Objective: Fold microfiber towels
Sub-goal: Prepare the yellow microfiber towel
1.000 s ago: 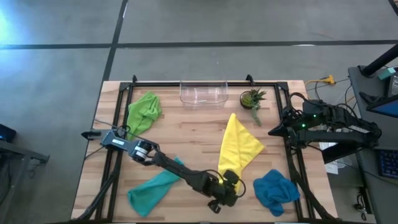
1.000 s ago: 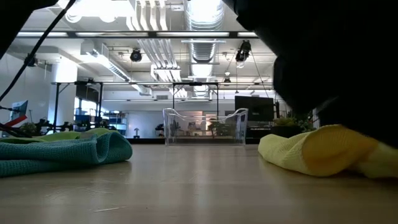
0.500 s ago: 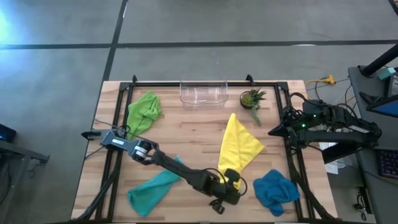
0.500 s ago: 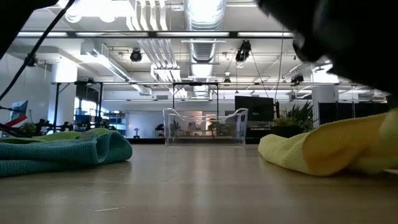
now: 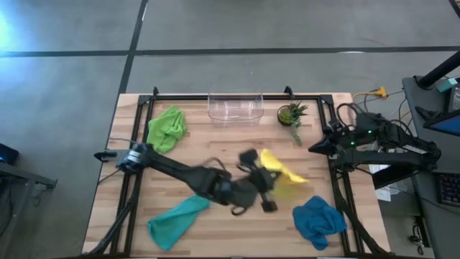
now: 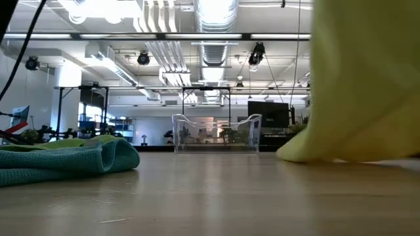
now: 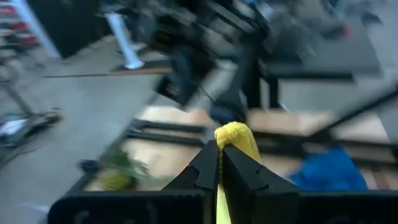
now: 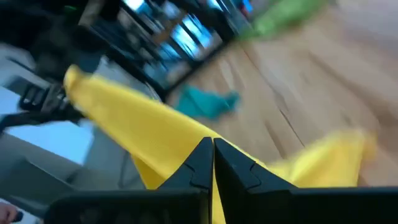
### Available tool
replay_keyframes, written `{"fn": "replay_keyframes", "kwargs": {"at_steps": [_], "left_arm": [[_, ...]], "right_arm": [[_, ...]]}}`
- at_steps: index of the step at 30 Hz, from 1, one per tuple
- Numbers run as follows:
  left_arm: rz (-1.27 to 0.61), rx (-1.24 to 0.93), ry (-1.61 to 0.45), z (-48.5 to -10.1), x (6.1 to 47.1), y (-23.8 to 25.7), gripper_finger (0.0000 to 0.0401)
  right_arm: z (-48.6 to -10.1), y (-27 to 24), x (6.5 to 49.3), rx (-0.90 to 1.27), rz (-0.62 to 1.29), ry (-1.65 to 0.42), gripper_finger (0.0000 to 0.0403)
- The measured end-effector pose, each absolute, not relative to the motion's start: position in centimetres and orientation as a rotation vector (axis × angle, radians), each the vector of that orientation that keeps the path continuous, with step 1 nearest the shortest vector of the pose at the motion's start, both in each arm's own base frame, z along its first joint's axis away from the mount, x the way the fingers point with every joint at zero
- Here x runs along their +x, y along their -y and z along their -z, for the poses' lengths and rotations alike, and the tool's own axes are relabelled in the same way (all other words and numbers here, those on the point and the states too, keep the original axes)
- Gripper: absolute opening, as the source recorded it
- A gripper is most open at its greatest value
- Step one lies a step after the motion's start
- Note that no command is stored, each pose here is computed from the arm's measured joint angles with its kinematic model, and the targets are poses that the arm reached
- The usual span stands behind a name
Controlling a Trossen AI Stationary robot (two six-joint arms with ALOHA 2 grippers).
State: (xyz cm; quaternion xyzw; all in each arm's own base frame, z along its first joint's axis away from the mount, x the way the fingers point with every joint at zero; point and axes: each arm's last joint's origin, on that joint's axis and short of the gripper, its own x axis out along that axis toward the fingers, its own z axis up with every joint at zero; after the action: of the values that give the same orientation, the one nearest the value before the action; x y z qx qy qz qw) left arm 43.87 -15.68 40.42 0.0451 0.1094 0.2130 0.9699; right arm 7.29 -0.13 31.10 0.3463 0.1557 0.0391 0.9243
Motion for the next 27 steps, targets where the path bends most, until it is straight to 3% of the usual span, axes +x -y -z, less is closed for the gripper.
{"fn": "replay_keyframes", "kwargs": {"at_steps": [8,15,20,27], "left_arm": [[-0.544,0.031,-0.124,-45.8,40.4,11.6,0.0],[-0.596,0.036,-0.102,-47.7,39.1,8.8,0.0],[-0.617,0.071,-0.097,-49.0,37.9,7.6,0.0],[-0.651,0.074,-0.068,-50.8,36.1,5.8,0.0]], "right_arm": [[-35.4,0.3,8.8,0.589,-0.224,0.11,0.0009],[-34.9,0.5,12.6,0.608,-0.243,0.042,0.0014],[-34.8,-0.2,15.5,0.565,-0.277,0.043,0.0055],[-35.0,-2.0,18.9,0.419,-0.287,-0.01,0.0146]]}}
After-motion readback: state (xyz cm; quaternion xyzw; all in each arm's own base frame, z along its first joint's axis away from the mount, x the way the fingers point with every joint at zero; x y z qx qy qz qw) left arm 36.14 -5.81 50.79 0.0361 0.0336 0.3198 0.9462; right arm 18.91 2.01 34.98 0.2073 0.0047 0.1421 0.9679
